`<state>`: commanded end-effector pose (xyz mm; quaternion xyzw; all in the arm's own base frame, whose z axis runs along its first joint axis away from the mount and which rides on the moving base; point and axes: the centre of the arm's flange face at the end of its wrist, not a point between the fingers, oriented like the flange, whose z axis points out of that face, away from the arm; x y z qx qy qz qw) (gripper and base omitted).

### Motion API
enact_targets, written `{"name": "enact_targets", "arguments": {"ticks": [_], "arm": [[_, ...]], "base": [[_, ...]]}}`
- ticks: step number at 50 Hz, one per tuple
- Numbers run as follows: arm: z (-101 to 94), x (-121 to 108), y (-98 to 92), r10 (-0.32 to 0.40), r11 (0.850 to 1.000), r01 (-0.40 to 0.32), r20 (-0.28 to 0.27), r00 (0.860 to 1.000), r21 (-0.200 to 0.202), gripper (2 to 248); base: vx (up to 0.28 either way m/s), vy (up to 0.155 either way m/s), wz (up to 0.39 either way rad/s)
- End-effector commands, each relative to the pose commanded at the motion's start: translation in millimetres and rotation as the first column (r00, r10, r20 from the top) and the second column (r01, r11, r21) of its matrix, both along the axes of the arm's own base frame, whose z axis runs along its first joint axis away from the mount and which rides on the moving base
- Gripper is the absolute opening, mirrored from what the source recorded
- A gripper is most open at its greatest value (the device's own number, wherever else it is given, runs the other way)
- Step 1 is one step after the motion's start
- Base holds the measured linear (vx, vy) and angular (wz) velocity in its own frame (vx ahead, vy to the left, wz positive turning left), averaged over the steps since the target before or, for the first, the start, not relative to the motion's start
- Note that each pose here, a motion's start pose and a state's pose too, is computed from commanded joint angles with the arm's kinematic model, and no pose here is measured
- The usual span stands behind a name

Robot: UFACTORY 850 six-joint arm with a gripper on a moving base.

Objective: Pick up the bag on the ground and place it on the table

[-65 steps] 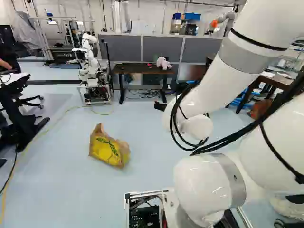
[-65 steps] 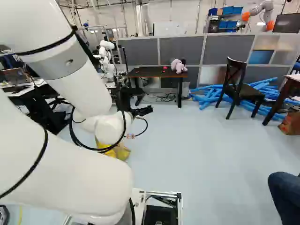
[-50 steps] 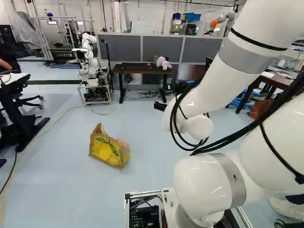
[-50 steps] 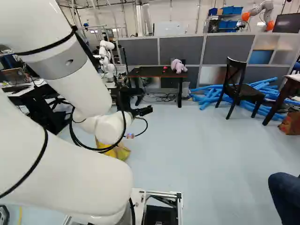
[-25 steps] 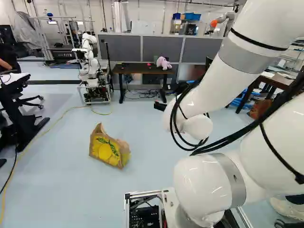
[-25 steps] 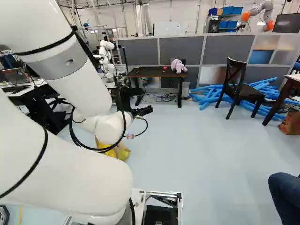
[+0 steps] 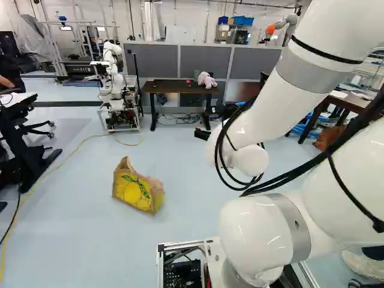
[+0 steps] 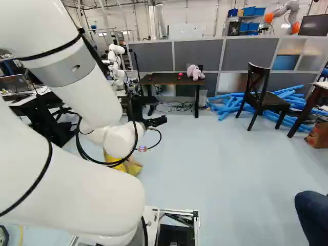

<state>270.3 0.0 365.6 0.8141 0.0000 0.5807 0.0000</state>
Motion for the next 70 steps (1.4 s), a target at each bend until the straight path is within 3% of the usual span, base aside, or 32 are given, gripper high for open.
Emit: {"name": "enact_targets", "arguments": {"ticks": [70], "arm": [[0.0, 0.0, 0.0, 0.0, 1.0, 0.0, 0.0, 1.0, 0.0, 247]], "base": [[0.112, 0.04, 0.177]]}}
